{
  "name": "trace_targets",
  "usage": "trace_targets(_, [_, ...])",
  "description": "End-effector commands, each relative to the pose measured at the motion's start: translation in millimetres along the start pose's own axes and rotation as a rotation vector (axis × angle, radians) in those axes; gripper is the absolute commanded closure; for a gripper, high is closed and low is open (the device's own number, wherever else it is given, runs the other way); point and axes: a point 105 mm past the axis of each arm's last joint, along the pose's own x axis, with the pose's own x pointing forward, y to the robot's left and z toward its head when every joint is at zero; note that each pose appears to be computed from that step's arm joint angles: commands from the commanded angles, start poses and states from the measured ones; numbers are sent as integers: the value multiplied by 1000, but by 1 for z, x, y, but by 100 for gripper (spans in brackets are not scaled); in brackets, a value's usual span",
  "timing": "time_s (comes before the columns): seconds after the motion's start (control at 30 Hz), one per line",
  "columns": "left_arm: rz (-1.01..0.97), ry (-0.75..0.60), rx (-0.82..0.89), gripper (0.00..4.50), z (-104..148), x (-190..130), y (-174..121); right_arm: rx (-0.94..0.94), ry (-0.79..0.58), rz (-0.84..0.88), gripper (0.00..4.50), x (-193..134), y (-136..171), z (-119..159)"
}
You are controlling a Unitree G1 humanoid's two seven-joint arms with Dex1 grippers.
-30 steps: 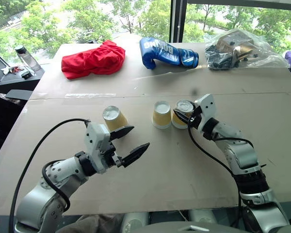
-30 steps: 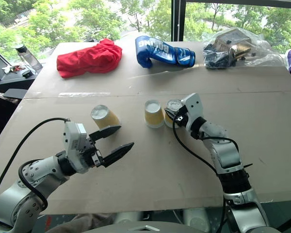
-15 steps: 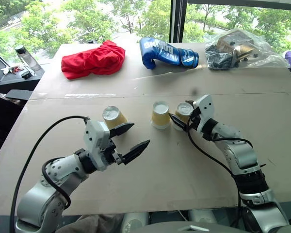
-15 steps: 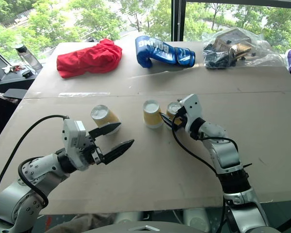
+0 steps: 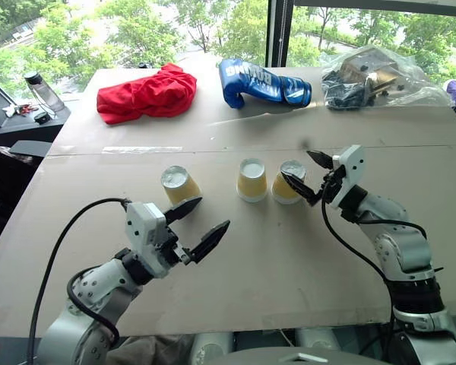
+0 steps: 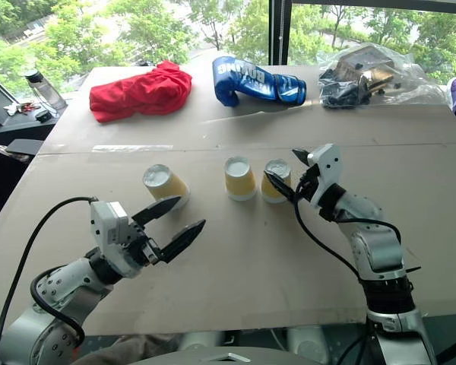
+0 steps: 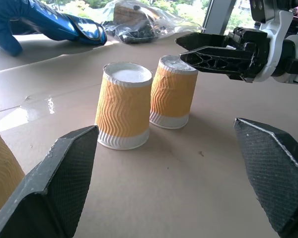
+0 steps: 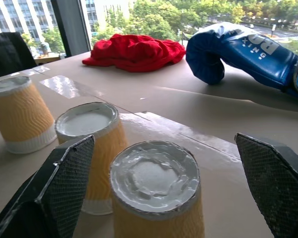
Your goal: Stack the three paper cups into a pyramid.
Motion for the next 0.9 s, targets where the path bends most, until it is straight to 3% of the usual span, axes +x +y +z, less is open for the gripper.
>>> trace_targets(0.03, [28, -48, 59, 0, 7, 1, -6, -20, -39, 65, 3, -12, 7, 21])
trace_targets(0.4, [30, -67, 69, 0, 9, -2, -5, -42, 107, 50, 3, -39, -4, -12])
trace_targets(0.7, [324, -21, 79, 0, -4, -23, 40, -44, 14, 215, 3, -72, 9, 4])
trace_targets(0.9, [443, -8, 138, 0, -10, -15, 69, -63, -28, 285, 3, -89, 15, 19])
